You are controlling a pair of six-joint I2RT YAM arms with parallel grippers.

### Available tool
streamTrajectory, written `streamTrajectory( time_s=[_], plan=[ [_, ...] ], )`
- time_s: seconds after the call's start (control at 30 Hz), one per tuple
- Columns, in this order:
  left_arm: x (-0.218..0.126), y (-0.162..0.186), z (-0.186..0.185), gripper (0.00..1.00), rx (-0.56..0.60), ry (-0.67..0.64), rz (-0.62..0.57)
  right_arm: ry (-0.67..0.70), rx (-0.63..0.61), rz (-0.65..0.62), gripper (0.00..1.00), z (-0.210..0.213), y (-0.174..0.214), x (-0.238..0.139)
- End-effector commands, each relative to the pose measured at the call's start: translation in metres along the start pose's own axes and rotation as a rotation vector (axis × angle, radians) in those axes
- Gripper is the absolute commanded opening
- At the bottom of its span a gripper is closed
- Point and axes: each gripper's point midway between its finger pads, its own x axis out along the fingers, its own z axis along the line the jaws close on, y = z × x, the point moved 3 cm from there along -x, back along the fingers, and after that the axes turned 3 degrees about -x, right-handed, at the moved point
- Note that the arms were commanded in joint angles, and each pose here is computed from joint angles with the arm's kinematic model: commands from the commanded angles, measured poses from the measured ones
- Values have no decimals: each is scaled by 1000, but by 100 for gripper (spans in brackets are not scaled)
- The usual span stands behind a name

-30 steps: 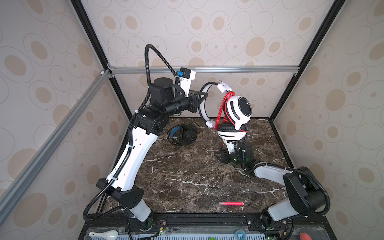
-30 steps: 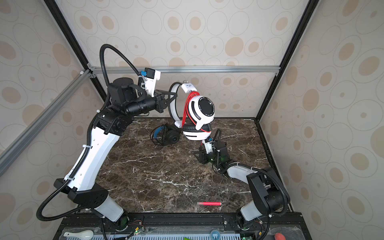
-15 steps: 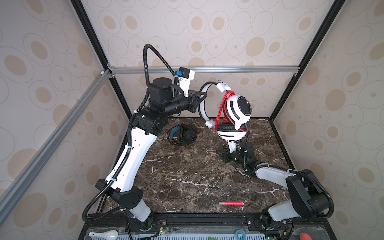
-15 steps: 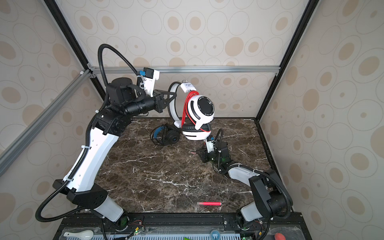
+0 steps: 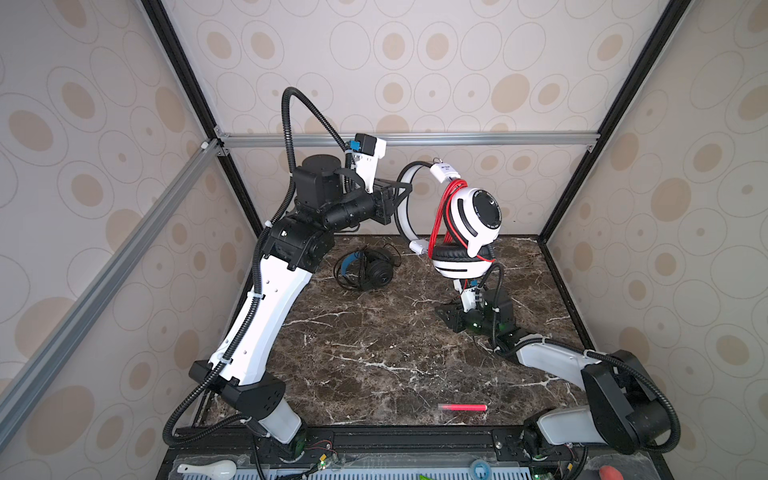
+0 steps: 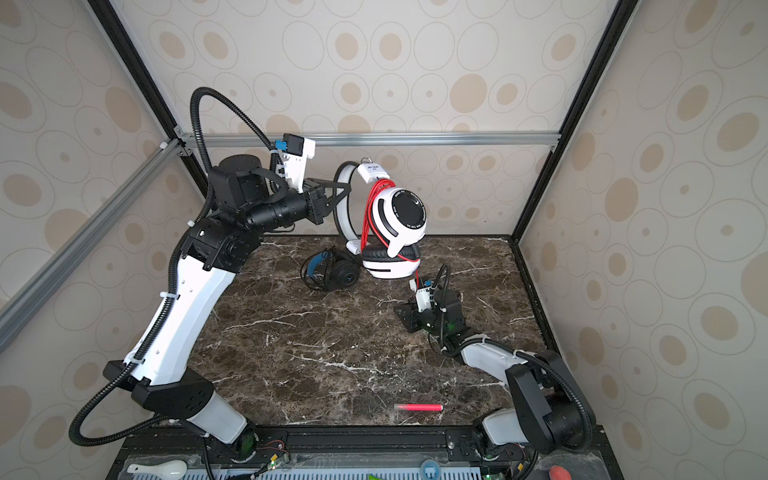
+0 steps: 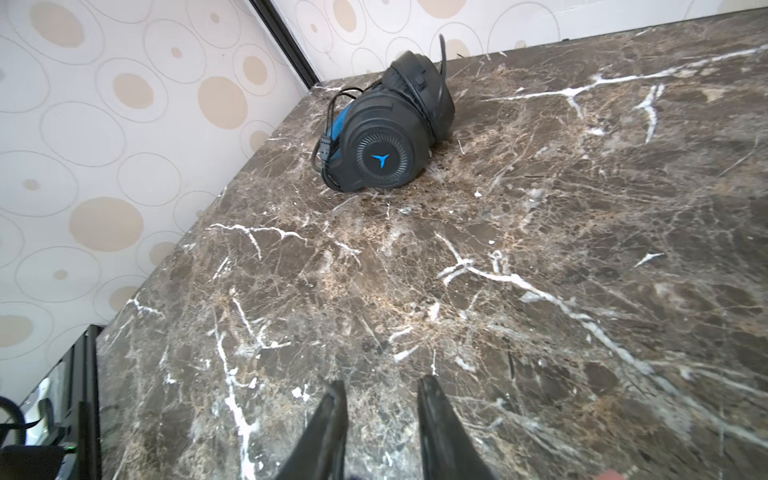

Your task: Wrap the headphones

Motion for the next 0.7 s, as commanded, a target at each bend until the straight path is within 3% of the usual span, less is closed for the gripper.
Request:
streamTrajectory(
  time_s=[0.0, 0.67],
  plan=[
    [-25, -38, -22, 0, 10, 55, -141, -6, -7, 38, 34, 1, 13, -6],
    [-29, -44, -16, 0, -7, 57, -167, -41, -13, 124, 37, 2, 46, -9]
  ],
)
